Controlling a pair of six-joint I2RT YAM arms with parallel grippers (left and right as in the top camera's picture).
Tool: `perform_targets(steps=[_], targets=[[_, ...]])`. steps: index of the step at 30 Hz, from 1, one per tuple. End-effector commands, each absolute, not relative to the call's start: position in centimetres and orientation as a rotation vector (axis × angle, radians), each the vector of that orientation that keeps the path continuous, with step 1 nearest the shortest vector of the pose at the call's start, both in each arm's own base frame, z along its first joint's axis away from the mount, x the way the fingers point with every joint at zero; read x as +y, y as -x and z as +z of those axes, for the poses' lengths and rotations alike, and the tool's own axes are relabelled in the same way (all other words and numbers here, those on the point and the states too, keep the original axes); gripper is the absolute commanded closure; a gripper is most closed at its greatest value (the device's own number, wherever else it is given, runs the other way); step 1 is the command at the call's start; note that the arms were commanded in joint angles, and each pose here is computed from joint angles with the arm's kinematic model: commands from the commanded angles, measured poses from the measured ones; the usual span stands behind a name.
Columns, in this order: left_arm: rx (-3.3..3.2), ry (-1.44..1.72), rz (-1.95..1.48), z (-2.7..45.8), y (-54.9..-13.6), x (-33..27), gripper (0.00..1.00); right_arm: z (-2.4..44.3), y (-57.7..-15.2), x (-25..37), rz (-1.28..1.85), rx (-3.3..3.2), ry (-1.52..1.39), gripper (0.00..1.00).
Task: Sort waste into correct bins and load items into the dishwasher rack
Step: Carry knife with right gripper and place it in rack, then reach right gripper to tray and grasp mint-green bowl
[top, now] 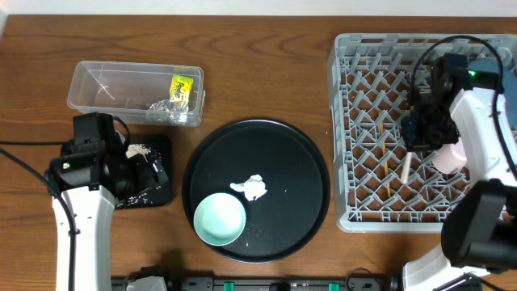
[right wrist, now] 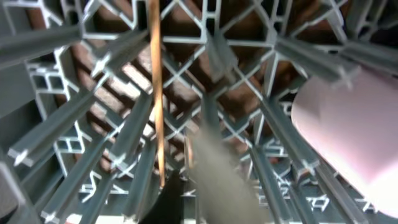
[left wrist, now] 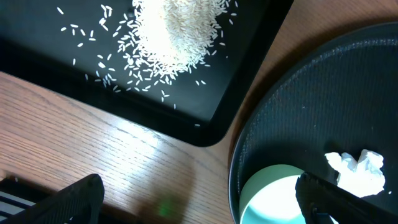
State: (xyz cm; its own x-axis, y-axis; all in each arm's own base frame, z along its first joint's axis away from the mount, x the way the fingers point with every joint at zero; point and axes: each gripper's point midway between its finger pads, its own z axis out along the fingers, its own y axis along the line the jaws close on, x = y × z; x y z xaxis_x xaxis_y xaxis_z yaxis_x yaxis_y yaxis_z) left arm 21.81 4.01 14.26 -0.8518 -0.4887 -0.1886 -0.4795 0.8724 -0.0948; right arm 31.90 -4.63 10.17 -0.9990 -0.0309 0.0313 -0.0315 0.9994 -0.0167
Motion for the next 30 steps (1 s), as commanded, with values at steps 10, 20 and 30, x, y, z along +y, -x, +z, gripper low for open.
perform_targets(steps=[10,20,30], targets=[[2.821,0.767,-0.039,14.6,-21.9,4.5,0.01,12.0,-35.0,-2.3,-0.182,-3.27,-0.01,0.66],[2.821,0.767,-0.039,14.6,-21.9,4.5,0.01,17.3,-35.2,9.9,-0.584,-3.342,-0.585,0.5],[2.821,0.767,-0.038,14.6,-21.8,4.5,0.0,14.0,-28.3,23.5,-0.62,-3.007,-1.107,0.5]])
